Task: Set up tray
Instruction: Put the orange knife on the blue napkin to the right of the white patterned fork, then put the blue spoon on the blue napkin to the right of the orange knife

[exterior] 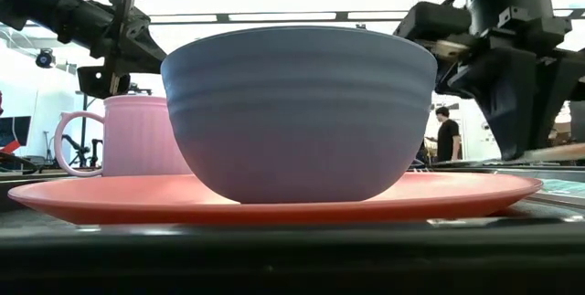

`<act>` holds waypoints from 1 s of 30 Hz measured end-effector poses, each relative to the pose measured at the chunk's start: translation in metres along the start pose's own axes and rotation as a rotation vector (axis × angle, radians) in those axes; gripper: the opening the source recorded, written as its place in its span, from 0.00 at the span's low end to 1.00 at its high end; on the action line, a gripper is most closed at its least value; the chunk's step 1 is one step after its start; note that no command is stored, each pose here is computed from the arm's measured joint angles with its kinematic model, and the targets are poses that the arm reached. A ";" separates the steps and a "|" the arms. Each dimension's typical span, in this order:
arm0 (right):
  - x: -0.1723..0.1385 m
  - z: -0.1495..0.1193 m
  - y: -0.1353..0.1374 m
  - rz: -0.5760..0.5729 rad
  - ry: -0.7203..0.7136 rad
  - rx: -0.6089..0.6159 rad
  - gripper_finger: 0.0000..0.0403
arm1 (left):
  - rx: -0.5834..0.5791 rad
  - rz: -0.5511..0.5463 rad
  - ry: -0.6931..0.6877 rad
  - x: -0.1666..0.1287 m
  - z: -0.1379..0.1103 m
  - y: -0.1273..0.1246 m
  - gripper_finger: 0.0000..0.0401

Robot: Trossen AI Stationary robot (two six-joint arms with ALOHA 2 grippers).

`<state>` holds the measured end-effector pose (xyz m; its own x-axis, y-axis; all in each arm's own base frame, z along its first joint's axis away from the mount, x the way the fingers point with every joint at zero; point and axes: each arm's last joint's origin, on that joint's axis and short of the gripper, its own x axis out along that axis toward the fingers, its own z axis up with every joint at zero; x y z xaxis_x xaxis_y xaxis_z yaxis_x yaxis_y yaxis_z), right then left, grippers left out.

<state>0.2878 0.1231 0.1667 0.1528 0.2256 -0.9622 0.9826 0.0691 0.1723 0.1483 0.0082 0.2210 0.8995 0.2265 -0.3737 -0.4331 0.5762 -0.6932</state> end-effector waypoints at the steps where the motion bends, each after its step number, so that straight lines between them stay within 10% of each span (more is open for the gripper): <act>1: 0.003 0.000 0.000 -0.006 -0.002 0.015 0.03 | 0.000 -0.003 0.003 0.000 0.000 0.000 0.01; 14: 0.022 -0.005 0.007 0.017 0.017 0.078 0.05 | -0.003 -0.015 0.021 0.000 -0.001 0.000 0.01; 30: 0.012 -0.013 0.006 0.065 0.040 -0.008 0.36 | 0.002 -0.017 0.027 0.000 -0.001 0.000 0.01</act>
<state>0.2945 0.1393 0.1595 0.2121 0.2685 -0.9396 0.9698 0.0609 0.2363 0.1484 0.0073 0.2209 0.9050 0.1953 -0.3780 -0.4172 0.5811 -0.6987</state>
